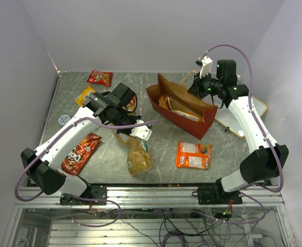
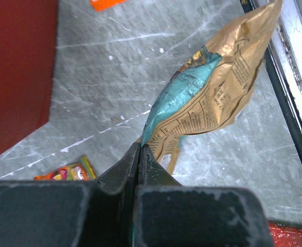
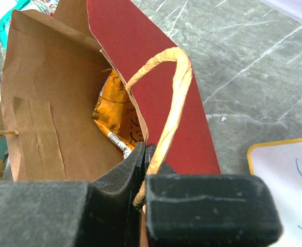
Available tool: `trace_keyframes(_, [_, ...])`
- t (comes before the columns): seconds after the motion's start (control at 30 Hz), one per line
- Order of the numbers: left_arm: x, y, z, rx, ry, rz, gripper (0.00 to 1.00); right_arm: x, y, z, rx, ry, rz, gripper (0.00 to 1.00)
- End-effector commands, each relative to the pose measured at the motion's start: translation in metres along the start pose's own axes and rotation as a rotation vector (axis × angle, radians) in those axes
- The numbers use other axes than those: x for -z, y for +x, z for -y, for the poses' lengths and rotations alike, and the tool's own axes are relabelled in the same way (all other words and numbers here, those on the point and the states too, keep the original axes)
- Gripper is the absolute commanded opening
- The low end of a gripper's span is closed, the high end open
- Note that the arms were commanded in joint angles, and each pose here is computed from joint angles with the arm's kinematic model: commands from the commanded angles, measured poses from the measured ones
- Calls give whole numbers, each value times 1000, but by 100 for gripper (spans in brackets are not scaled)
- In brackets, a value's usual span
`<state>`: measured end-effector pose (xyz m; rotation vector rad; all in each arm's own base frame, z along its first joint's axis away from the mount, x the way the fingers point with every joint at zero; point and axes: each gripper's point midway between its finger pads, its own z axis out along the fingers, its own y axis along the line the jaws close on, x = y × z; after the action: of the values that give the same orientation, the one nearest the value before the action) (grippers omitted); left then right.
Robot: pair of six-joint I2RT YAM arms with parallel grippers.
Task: Place the snacks into the paper bag
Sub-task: Pick up the snack from the center of the board, then place the snack in the paper bag.
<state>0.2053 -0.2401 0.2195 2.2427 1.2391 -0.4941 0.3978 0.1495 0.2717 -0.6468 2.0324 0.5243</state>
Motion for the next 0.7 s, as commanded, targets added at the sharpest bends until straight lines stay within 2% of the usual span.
trace_keyframes(0.0, [35, -44, -8, -23, -85, 117, 7, 2, -1, 1, 1, 3, 10, 0])
trace_keyframes(0.13, [65, -69, -21, 3, -164, 158, 7, 3, -1, -6, 19, -13, 16, 0])
trace_keyframes(0.37, [130, -106, -58, 66, -415, 225, 7, 12, -10, -25, 32, -83, 66, 0])
trace_keyframes(0.67, [210, -148, -98, 154, -708, 352, 7, 10, -8, -32, 30, -104, 65, 0])
